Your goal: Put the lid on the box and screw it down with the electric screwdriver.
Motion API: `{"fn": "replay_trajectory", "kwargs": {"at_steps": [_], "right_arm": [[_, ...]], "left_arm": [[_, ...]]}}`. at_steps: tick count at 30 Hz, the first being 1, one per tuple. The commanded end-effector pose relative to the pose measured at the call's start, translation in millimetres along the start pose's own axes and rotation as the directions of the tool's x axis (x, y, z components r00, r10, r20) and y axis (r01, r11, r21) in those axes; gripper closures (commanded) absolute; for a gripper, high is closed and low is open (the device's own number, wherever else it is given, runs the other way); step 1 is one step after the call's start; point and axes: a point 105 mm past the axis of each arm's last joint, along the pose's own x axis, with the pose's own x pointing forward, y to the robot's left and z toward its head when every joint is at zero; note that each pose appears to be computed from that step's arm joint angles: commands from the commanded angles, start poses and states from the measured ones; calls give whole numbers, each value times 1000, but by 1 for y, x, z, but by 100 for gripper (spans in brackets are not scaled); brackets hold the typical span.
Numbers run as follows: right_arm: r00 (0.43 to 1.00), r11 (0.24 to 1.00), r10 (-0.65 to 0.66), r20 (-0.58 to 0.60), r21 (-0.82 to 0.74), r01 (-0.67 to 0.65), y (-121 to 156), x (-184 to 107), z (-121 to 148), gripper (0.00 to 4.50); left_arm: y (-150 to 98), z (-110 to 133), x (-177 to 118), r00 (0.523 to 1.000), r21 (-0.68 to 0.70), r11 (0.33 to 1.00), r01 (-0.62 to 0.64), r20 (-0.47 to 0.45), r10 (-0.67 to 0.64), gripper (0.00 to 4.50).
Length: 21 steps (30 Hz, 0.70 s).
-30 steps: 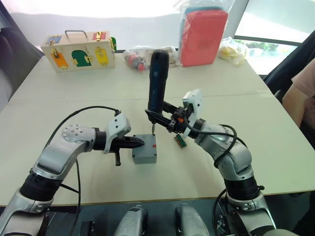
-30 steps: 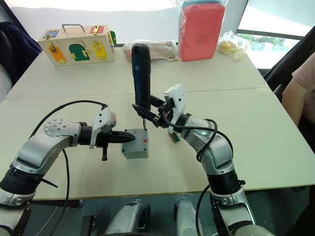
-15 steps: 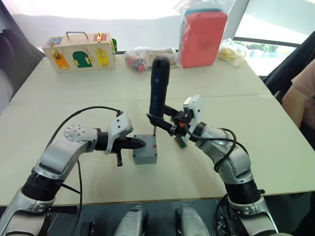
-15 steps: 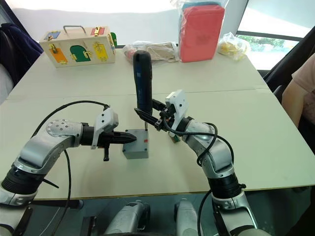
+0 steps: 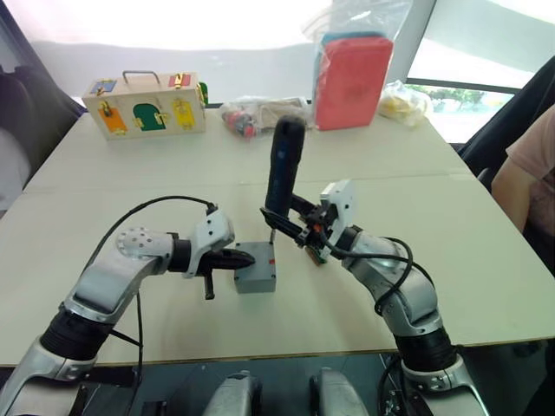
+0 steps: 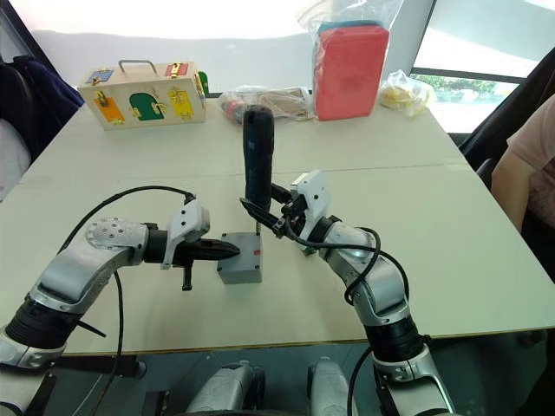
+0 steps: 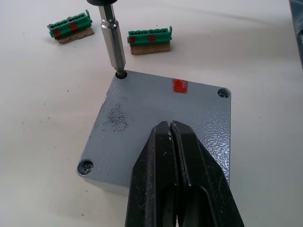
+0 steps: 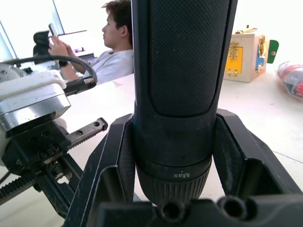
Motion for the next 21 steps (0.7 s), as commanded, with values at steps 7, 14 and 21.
{"fn": "replay_trajectory", "kwargs": {"at_steps": [7, 14, 21], "right_arm": [[973, 998, -24, -230, 58, 39, -2, -7, -56, 273], [971, 996, -30, -236, 71, 48, 0, -7, -58, 273], [973, 997, -31, -229, 65, 47, -3, -8, -56, 273]], "left_arm": [[-2, -10, 3, 1000, -15, 1000, -3, -28, 3, 450], [-3, -12, 4, 1000, -16, 1000, -1, -24, 1, 450], [-3, -11, 5, 1000, -12, 1000, 0, -22, 0, 450]]}}
